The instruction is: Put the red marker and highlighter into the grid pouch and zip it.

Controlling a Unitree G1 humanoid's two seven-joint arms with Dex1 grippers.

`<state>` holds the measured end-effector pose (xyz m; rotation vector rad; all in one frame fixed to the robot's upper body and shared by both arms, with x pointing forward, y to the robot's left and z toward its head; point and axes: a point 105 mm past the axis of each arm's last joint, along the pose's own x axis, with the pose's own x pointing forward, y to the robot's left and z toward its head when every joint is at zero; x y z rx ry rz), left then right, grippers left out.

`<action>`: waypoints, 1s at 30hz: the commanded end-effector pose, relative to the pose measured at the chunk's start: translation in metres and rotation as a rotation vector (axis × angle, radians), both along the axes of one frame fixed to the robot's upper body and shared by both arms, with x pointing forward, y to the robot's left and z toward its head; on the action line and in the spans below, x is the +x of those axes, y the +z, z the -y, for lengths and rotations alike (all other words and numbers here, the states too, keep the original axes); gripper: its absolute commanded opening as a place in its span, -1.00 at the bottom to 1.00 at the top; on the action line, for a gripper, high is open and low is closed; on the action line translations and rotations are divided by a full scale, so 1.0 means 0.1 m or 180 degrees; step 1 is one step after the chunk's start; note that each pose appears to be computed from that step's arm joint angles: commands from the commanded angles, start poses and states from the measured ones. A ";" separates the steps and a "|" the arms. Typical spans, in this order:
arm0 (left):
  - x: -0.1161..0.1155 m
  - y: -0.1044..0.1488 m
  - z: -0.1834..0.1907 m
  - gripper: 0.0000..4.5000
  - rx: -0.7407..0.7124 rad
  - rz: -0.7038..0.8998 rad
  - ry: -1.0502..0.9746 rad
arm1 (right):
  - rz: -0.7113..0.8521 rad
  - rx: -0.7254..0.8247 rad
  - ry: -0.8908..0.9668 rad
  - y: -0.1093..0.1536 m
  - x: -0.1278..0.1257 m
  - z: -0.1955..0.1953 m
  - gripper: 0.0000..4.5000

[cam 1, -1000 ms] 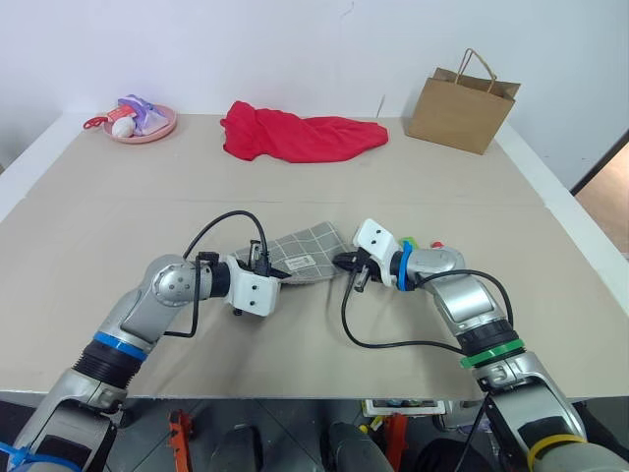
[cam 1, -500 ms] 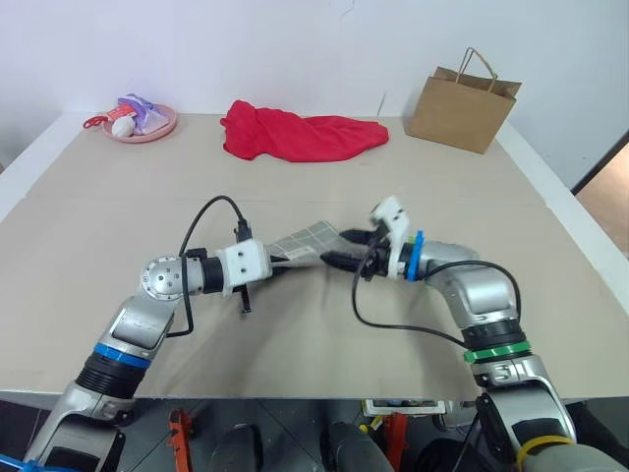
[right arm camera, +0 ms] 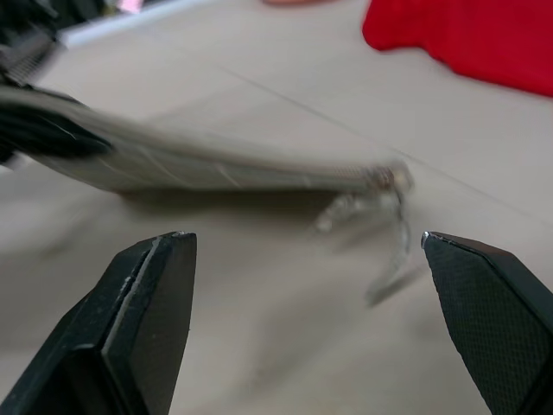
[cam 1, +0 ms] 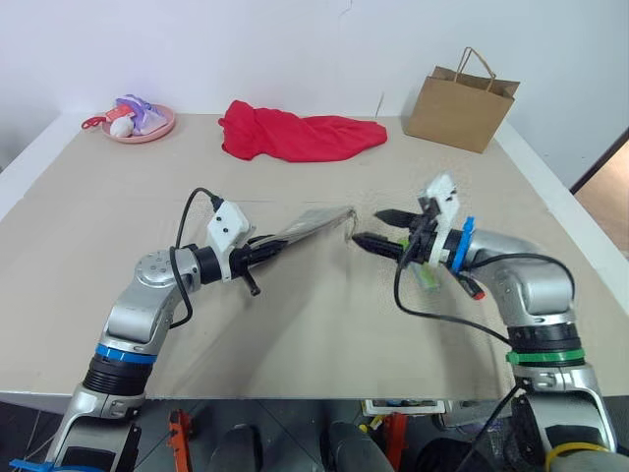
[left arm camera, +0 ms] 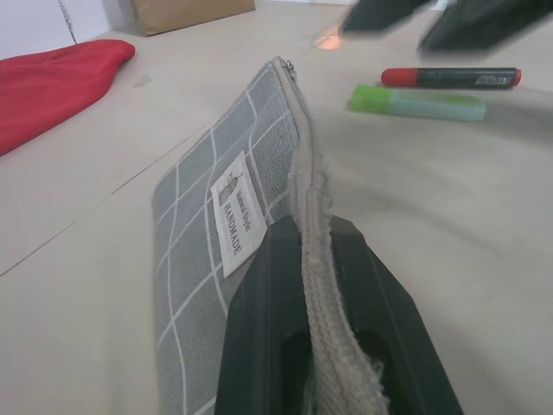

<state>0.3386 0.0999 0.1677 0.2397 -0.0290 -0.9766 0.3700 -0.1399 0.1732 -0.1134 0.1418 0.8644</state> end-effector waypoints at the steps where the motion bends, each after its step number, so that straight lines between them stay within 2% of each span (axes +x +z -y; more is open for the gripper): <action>1: -0.02 0.19 -0.01 -1.00 -0.0038 0.0198 -0.0019 | 0.0207 -0.0080 -0.0097 0.07 0.10 -0.03 0.99; 10: -0.04 0.16 0.00 -1.00 -0.0001 0.0215 -0.0060 | 0.0234 -0.0208 -0.0185 -0.02 0.34 -0.17 0.99; 17: -0.08 0.12 0.00 -1.00 0.0008 0.0214 -0.0074 | 0.0165 -0.0204 -0.0223 -0.09 0.42 -0.19 0.99; 20: -0.09 0.10 0.00 -1.00 0.0010 0.0212 -0.0068 | 0.0170 -0.0167 -0.0171 -0.08 0.41 -0.20 0.68; 21: -0.09 0.09 0.00 -1.00 0.0014 0.0209 -0.0066 | 0.0173 -0.0159 -0.0122 -0.07 0.39 -0.22 0.43; 24: -0.10 0.07 -0.01 -1.00 0.0018 0.0201 -0.0064 | 0.0170 -0.0161 -0.0060 -0.09 0.36 -0.24 -0.12; 27: -0.11 0.06 -0.01 -1.00 0.0016 0.0195 -0.0062 | 0.0151 -0.0187 -0.0048 -0.13 0.36 -0.25 -0.81; 28: -0.11 0.06 -0.01 -1.00 0.0014 0.0194 -0.0063 | 0.0145 -0.0200 -0.0046 -0.14 0.35 -0.25 -0.95; 30: -0.11 0.05 -0.01 -1.00 0.0010 0.0193 -0.0065 | 0.0144 -0.0247 -0.0041 -0.16 0.35 -0.26 -0.95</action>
